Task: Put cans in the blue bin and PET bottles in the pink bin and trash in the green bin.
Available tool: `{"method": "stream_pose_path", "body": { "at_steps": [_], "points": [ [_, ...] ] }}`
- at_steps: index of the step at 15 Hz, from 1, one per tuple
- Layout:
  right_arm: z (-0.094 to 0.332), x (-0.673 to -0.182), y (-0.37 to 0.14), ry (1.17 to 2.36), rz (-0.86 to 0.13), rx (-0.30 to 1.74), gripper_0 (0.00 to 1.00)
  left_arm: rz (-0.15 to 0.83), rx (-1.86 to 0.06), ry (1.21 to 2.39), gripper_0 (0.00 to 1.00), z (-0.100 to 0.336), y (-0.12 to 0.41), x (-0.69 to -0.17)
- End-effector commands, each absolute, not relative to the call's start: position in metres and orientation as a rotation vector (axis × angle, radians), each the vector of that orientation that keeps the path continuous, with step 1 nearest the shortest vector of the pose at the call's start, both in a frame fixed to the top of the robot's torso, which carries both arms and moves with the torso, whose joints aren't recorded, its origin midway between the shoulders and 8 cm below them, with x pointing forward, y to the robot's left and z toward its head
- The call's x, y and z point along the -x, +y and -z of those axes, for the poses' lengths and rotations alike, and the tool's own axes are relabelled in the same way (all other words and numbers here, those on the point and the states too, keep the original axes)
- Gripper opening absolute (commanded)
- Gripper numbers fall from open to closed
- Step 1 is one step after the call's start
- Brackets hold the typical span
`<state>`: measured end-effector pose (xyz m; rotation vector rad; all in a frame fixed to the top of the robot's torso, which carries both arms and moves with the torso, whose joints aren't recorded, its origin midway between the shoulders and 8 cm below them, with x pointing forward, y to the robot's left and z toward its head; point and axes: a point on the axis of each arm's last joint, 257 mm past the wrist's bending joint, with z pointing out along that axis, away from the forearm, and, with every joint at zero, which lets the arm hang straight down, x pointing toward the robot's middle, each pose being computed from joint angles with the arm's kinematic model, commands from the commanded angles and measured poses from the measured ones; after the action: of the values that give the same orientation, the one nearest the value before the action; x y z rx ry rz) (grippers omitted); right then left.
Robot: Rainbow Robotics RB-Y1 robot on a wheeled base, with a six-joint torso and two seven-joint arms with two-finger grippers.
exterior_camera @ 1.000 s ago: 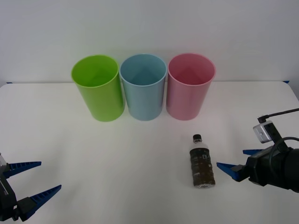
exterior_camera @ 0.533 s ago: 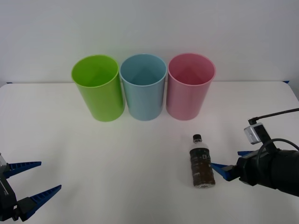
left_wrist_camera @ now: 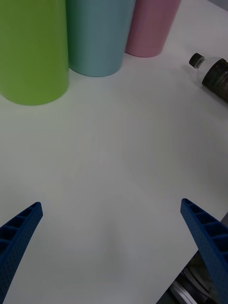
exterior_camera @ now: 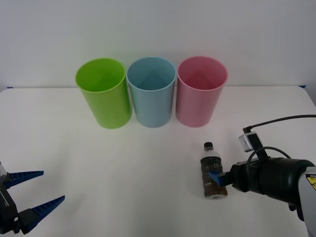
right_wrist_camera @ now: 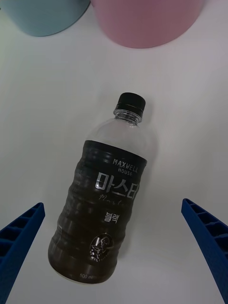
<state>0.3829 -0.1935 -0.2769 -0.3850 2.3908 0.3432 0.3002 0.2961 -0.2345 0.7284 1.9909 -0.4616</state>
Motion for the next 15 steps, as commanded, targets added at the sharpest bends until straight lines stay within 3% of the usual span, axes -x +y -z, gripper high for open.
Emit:
{"method": "stream_pose_path", "body": {
  "at_steps": [1, 15],
  "points": [
    [0.285, -0.386, -0.184, 2.405, -0.343, 0.375, 1.00, 0.462, -0.728, 1.991, 1.00, 0.235, 0.296, -0.300],
    [0.322, -0.400, -0.169, 2.467, -0.342, 0.335, 1.00, 0.462, -0.728, 1.991, 1.00, 0.235, 0.296, -0.300]
  ]
}}
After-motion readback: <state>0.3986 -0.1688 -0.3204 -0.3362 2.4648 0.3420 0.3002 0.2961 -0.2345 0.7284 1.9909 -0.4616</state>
